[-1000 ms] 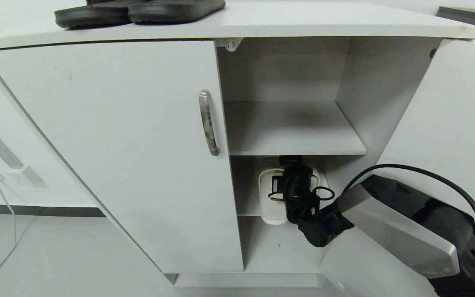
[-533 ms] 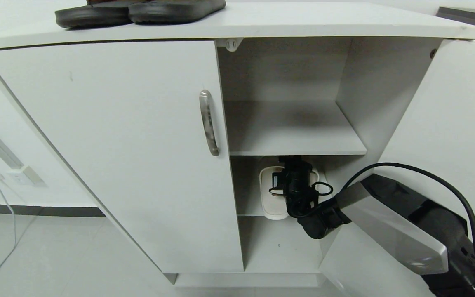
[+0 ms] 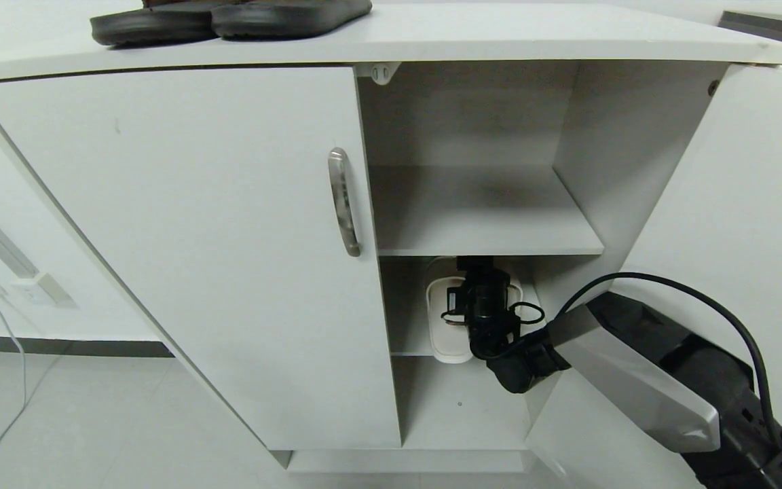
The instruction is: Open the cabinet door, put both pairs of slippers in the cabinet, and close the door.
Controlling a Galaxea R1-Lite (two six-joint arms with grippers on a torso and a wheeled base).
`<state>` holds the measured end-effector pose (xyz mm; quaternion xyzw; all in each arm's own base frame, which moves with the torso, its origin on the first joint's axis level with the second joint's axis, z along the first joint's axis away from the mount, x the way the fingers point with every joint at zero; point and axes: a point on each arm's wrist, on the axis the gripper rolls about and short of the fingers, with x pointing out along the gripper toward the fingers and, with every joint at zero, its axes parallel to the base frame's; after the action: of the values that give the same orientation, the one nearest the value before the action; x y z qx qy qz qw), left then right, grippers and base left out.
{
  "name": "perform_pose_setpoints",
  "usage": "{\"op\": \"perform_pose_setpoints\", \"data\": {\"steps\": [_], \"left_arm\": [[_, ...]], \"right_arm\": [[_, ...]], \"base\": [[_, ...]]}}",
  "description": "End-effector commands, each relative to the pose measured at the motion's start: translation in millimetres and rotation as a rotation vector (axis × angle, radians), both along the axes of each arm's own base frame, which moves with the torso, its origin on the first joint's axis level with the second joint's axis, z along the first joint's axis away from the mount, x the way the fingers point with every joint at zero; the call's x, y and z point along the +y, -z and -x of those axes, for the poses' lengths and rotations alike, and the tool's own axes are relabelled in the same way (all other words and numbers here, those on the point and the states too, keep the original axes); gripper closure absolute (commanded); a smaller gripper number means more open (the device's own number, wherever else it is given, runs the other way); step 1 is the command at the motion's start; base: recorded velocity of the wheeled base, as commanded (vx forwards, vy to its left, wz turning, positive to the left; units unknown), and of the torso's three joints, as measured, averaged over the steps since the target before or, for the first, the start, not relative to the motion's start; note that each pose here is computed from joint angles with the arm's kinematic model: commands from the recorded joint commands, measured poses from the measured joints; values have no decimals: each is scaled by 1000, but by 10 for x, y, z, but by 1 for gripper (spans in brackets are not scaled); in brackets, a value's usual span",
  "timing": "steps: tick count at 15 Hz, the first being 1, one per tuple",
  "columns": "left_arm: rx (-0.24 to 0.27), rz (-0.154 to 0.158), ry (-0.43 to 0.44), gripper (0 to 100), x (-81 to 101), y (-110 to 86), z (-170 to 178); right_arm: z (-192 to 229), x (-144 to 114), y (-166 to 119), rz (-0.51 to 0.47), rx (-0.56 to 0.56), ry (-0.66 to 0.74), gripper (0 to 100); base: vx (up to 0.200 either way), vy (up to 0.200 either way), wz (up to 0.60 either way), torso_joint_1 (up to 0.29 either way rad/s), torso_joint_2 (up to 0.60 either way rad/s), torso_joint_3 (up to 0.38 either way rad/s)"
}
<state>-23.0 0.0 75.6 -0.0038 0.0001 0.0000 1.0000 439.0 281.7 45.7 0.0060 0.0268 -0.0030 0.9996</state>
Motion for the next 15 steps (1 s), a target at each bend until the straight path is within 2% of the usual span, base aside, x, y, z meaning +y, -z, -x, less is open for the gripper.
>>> {"op": "perform_pose_setpoints", "data": {"steps": [1,3,4,9,15], "left_arm": [[1,0,0,100,0,0,-1],[1,0,0,100,0,0,-1],[1,0,0,100,0,0,-1],[1,0,0,100,0,0,-1],[1,0,0,100,0,0,-1]], "right_arm": [[-8,-2,17,0,1,1,100],[-10,8,57,4,6,0,100],[-11,9,81,6,10,0,0],[17,-1,106,13,19,5,0],[470,-16,-133,14,21,-41,0]], "base": [[0,0,0,0,0,0],[0,0,0,0,0,0],[0,0,0,0,0,0],[0,0,0,0,0,0],[0,0,0,0,0,0]]}}
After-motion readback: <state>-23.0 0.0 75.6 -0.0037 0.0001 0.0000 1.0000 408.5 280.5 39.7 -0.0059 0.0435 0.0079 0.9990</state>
